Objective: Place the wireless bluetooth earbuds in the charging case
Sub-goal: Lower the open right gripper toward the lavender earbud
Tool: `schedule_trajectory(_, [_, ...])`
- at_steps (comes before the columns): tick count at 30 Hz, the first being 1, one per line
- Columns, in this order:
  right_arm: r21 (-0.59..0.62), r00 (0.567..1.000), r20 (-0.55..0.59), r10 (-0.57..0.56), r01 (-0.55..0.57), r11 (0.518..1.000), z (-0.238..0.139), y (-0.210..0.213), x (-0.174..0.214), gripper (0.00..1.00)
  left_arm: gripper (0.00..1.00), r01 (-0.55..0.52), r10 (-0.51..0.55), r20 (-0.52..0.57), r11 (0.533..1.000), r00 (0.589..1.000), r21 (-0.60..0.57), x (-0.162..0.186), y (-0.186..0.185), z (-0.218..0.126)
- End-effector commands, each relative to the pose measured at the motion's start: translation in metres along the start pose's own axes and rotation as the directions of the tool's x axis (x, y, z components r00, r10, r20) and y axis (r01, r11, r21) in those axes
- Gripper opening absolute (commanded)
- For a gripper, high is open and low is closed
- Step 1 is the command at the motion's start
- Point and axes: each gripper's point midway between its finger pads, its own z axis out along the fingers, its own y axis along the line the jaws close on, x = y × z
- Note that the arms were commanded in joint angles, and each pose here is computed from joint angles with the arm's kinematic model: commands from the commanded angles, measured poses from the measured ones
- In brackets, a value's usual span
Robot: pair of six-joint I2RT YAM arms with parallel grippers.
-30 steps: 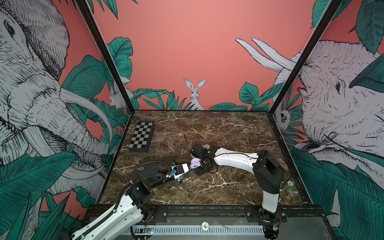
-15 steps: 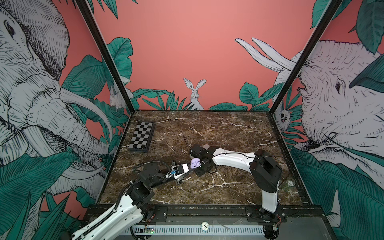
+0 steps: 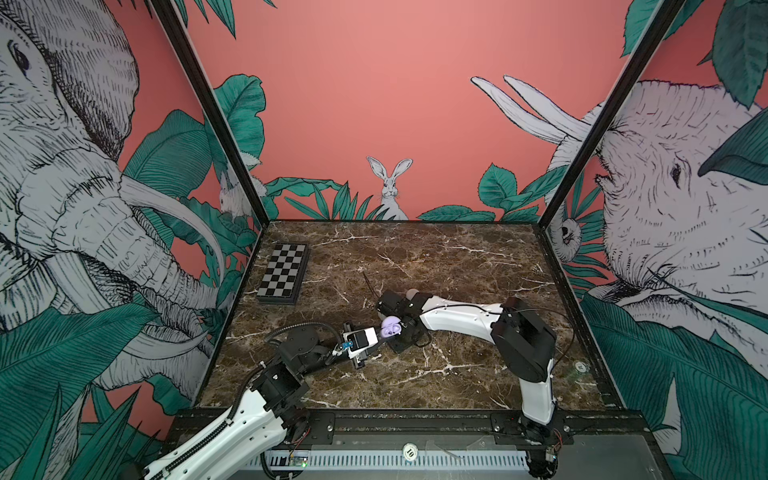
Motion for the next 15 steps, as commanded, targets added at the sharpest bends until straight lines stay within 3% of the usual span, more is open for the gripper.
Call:
schedule_trajectory(1, [0.015, 1.000, 0.009, -0.012, 0.012, 1.000, 0.0013, 0.0001, -0.0043, 0.29, 0.00, -0.011, 0.011, -0.007, 1.000, 1.000, 0.014, 0.0023, -0.0027, -0.0002])
schedule_trajectory(15, [0.012, 1.000, -0.001, -0.007, 0.007, 1.000, 0.0048, -0.0003, -0.0007, 0.24, 0.00, -0.010, 0.010, -0.011, 1.000, 1.000, 0.017, 0.0032, -0.0028, 0.0005])
